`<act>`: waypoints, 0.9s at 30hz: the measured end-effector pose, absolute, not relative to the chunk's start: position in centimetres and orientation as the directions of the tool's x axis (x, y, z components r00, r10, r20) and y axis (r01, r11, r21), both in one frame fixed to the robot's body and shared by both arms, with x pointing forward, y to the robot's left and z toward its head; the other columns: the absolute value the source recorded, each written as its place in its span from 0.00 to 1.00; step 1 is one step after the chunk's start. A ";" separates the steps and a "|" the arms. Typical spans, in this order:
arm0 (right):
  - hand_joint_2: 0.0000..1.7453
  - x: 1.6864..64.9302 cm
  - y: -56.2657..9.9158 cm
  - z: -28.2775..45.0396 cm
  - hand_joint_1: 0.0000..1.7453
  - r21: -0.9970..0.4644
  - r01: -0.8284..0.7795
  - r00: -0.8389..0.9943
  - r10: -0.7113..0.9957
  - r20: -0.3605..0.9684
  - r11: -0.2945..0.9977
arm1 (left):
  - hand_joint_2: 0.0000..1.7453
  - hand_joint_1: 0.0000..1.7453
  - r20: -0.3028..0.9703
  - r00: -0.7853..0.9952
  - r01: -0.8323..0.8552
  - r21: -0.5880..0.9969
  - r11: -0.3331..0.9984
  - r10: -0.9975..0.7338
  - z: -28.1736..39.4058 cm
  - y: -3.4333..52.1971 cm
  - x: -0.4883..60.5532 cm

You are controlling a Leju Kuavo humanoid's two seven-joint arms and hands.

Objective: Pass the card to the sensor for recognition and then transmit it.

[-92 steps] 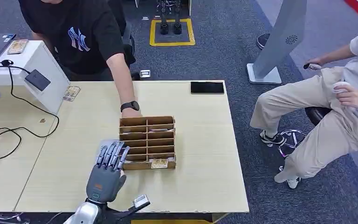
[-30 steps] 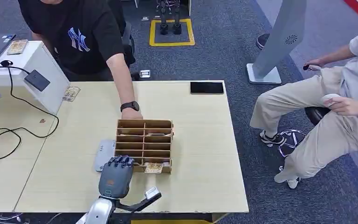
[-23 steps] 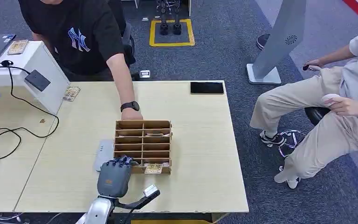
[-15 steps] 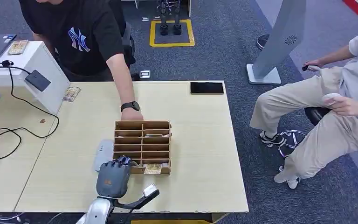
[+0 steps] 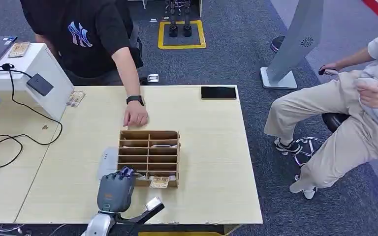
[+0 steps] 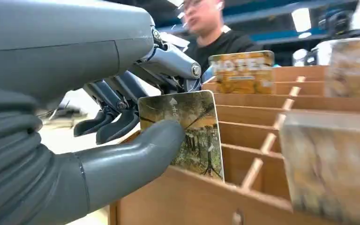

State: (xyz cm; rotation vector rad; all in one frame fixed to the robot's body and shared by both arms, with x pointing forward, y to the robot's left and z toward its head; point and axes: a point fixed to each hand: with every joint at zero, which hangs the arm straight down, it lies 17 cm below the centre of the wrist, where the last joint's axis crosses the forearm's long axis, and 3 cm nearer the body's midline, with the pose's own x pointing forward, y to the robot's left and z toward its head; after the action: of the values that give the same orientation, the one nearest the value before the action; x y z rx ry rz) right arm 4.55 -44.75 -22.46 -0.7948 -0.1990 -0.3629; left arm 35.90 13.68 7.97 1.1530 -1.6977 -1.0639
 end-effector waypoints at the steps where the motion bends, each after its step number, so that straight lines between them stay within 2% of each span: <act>1: 1.00 4.6 -44.7 -22.5 0.00 -0.658 0.389 0.920 -0.241 0.308 0.645 | 1.00 1.00 0.162 -0.257 -0.275 0.933 0.233 -0.953 8.1 13.7 35.9; 4: 1.00 4.7 -44.5 -22.6 0.00 -0.655 0.387 0.921 -0.238 0.308 0.649 | 1.00 1.00 0.174 -0.253 -0.276 0.930 0.243 -0.952 8.2 13.8 35.8; 6: 1.00 4.8 -44.5 -22.6 0.00 -0.658 0.384 0.922 -0.235 0.307 0.648 | 1.00 1.00 0.225 -0.278 -0.266 0.916 0.300 -0.934 8.8 13.4 35.7; 12: 1.00 4.8 -44.5 -22.5 0.00 -0.670 0.378 0.925 -0.230 0.303 0.639 | 1.00 1.00 0.558 -0.330 -0.272 0.716 0.643 -0.761 14.2 13.8 37.0; 16: 1.00 4.7 -44.4 -22.5 0.00 -0.674 0.374 0.927 -0.227 0.300 0.637 | 1.00 1.00 0.620 -0.362 -0.309 0.625 0.717 -0.696 17.5 14.1 37.8; 27: 1.00 4.9 -44.2 -22.6 0.00 -0.671 0.370 0.928 -0.222 0.299 0.642 | 1.00 1.00 0.632 -0.386 -0.335 0.584 0.740 -0.673 19.6 14.2 38.1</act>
State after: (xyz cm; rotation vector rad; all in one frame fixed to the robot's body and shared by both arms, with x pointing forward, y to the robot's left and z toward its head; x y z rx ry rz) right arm 4.89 -44.17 -22.58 -0.8061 -0.1963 -0.3396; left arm 38.10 14.23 19.59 0.7638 -1.9987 -0.4527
